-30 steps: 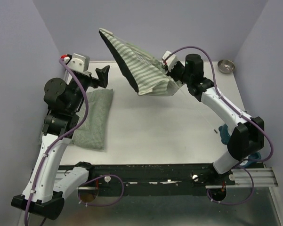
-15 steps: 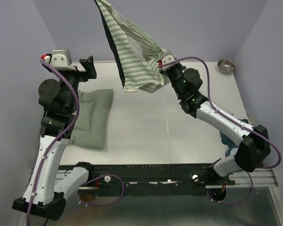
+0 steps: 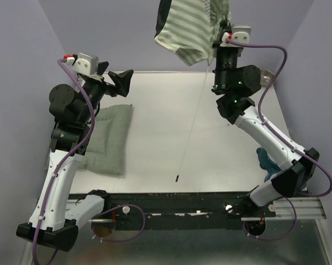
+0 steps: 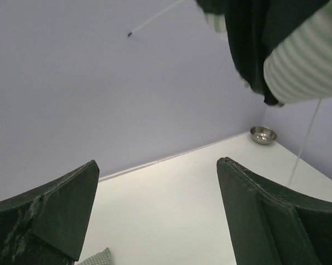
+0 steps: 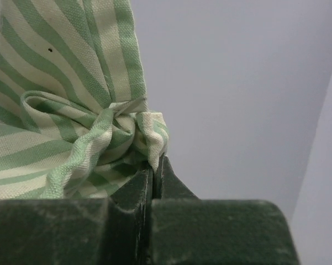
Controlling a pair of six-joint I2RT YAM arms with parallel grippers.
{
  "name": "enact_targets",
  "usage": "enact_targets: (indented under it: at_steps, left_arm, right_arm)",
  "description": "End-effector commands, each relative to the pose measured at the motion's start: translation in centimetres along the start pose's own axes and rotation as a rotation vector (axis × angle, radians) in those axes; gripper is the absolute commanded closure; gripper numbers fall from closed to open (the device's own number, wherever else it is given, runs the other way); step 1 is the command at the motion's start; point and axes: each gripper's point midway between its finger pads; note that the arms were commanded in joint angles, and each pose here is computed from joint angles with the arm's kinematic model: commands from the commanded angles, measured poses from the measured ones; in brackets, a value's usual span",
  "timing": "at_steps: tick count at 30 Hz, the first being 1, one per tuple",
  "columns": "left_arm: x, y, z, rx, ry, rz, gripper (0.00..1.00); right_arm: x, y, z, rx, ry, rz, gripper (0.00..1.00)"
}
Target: Set up the pet tent
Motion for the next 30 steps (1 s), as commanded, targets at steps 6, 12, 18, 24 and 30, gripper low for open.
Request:
enact_targets:
  at_steps: [6,12,18,24,30]
  left_arm:
    - [-3.8,-0.1,-2.3,-0.151,-0.075,0.082,0.02]
    - [-9.1,-1.5,-5.1,-0.337,-0.157,0.229,0.04]
    - [-16.6,-3.0,-7.9,-0.496,-0.185,0.375,0.04]
    - [-23.7,-3.7,-10.1,-0.499,-0.172,0.428,0.04]
    - [-28.3,-4.1,-14.1,-0.542,-0.395,0.462,0.01]
  right_arm:
    - [9.2,2.4,-7.3,-0.248,0.416,-0.112,0.99]
    - [6.1,2.0,-6.4,-0.255,0.337,-0.003,0.99]
    - [2.9,1.1,-5.0,-0.222,0.325,0.14,0.99]
    - [0.1,0.3,-3.9,-0.198,0.259,0.288,0.99]
    - [-3.8,-0.9,-3.7,-0.226,0.043,0.457,0.99]
Point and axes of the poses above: each gripper's point midway between its finger pads, its own y axis out along the fingers, its own z axis along the line the jaws close on, x = y × z, and after that the axes turned 4 degrees about -y, right-handed
